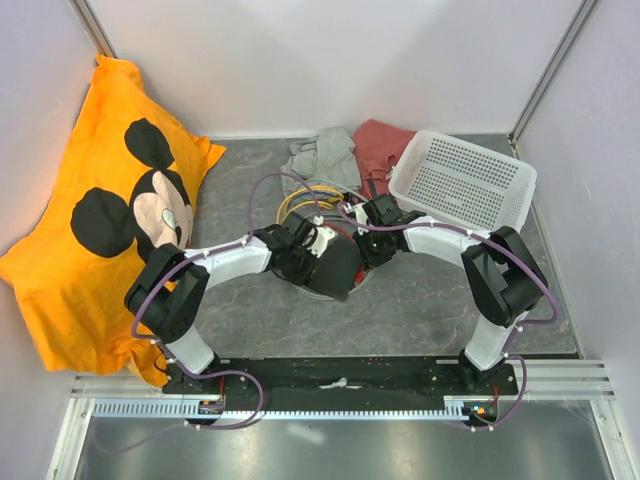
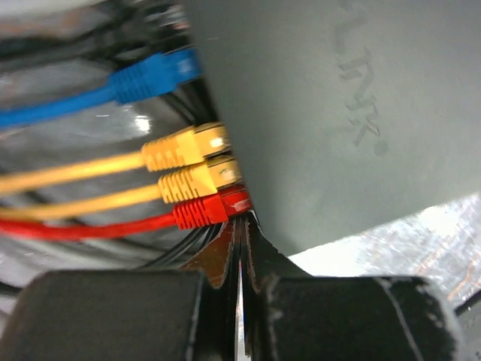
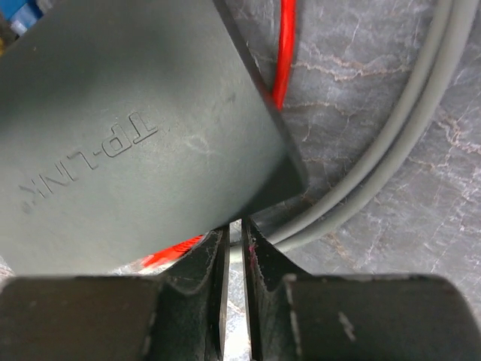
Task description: Pull the plug from the switch port
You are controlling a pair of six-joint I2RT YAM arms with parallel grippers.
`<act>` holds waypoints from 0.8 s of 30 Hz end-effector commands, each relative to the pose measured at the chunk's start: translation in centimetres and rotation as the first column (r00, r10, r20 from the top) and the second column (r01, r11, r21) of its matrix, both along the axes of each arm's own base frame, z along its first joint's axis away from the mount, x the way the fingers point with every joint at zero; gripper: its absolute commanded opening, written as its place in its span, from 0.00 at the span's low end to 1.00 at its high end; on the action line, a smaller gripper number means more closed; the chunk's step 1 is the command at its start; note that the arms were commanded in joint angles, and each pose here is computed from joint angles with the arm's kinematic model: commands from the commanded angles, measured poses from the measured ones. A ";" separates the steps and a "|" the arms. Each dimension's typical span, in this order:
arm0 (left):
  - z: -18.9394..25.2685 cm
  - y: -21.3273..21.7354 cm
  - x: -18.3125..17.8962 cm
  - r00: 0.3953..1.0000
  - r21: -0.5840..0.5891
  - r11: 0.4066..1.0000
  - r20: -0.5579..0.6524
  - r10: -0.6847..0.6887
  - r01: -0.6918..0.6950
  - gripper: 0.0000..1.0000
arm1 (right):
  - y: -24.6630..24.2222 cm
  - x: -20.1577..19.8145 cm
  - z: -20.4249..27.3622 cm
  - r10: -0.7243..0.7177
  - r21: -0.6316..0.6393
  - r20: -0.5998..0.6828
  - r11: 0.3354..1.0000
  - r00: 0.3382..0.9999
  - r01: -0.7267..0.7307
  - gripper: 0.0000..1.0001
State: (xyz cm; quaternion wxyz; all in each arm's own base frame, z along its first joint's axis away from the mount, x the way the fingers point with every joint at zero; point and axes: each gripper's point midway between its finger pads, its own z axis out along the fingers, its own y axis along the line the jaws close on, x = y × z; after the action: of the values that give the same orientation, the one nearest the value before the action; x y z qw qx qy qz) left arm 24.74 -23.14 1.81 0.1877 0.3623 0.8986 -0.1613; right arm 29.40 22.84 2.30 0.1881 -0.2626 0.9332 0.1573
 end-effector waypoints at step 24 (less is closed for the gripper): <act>14.2 -7.2 -2.5 0.968 -0.223 0.951 0.180 -0.176 0.214 0.33 | -0.5 -0.3 8.1 0.113 0.010 0.230 0.993 0.967 -0.118 0.23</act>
State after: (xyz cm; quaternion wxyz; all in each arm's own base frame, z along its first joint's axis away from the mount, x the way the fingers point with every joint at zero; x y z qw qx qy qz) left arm 19.59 -28.99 8.04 0.1877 0.4569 0.8417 -0.2180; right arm 27.63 21.91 7.04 0.2510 -0.3106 0.9052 0.1454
